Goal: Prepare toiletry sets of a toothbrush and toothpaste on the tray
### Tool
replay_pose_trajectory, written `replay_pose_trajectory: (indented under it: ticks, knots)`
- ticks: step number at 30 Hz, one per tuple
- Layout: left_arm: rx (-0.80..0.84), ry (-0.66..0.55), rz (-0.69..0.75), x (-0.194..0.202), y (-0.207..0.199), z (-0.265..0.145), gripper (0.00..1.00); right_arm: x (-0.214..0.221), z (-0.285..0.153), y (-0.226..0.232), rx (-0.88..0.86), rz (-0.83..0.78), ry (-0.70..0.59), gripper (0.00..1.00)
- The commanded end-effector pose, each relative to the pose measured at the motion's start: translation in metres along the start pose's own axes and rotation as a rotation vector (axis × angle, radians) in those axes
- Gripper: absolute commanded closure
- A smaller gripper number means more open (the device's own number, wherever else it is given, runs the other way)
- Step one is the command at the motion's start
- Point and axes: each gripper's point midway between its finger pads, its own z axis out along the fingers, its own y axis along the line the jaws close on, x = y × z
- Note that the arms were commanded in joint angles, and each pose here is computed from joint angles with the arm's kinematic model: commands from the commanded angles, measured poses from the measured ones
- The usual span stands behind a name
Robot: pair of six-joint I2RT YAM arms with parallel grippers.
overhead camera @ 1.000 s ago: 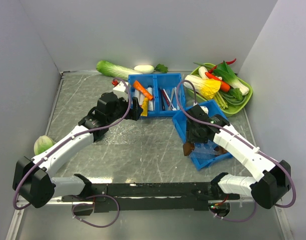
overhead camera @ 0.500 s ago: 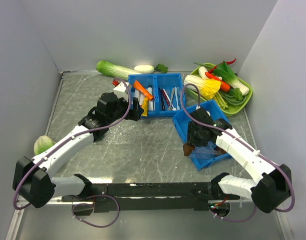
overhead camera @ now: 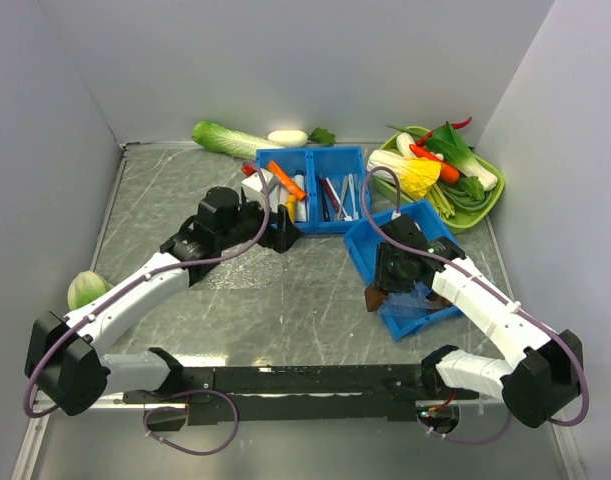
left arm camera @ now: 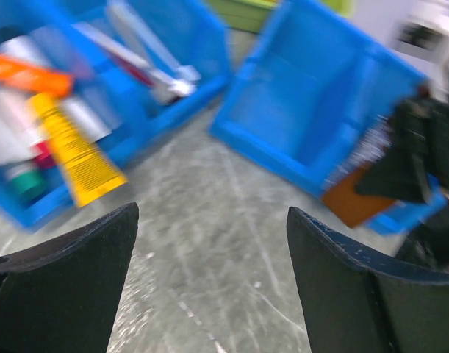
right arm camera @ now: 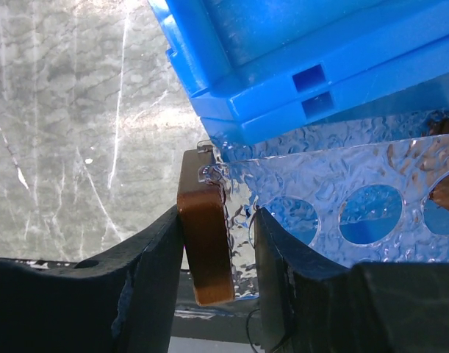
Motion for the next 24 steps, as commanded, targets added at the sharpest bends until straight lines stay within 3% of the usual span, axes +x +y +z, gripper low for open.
replay_pose_trajectory:
  ticks: [1, 5, 11, 20, 24]
  knots:
    - [0.262, -0.043, 0.100, -0.009, -0.053, -0.002, 0.14, -0.024, -0.027, 0.011, -0.062, 0.013, -0.103, 0.96]
    - [0.519, -0.022, 0.160, 0.007, -0.105, -0.010, 0.14, -0.030, -0.041, 0.014, -0.096, 0.014, -0.141, 1.00]
    - [0.686, 0.030, 0.294, 0.042, -0.159, -0.007, 0.13, -0.035, -0.058, 0.021, -0.156, 0.006, -0.182, 1.00]
    - [0.614, -0.025, 0.503, 0.053, -0.190, 0.014, 0.07, -0.031, -0.087, 0.041, -0.324, -0.023, -0.216, 1.00]
    - [0.602, -0.004, 0.526, 0.060, -0.196, 0.028, 0.05, -0.027, -0.092, 0.041, -0.343, -0.033, -0.217, 1.00]
